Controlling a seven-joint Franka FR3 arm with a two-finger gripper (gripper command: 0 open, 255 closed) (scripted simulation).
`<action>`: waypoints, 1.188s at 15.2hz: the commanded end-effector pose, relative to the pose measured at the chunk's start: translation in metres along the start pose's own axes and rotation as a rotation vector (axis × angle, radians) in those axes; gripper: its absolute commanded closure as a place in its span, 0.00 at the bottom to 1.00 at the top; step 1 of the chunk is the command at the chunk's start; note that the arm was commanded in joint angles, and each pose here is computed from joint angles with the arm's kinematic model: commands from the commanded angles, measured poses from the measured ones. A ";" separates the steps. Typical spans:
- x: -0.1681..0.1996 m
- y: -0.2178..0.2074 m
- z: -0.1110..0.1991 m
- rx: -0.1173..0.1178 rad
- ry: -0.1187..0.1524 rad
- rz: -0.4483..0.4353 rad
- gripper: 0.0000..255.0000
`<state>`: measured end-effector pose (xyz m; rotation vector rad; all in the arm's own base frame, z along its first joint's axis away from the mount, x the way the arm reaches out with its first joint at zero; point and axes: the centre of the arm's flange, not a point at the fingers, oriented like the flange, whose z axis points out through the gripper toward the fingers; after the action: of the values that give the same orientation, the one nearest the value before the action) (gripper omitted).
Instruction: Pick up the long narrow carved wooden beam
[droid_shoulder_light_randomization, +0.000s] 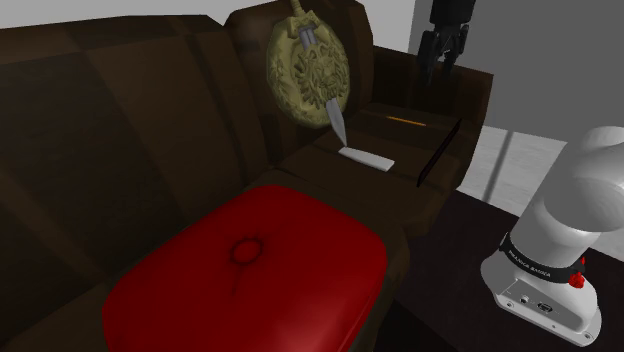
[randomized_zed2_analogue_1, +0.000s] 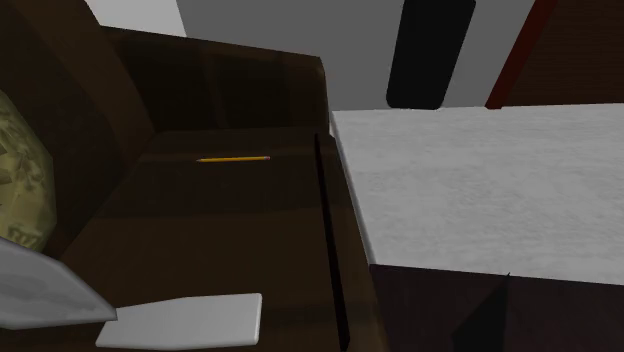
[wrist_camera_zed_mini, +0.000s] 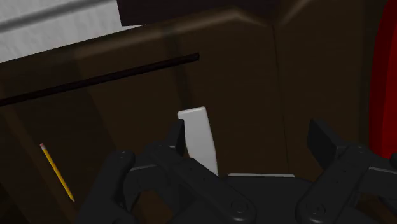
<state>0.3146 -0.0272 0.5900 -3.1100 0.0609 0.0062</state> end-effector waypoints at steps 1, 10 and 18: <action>0.000 0.000 0.000 0.000 0.000 0.000 0.00; 0.050 0.071 0.078 -0.001 0.015 0.429 0.00; 0.066 0.147 0.147 -0.001 0.029 0.811 0.00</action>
<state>0.3734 -0.1628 0.4489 -2.8707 1.2113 -0.0149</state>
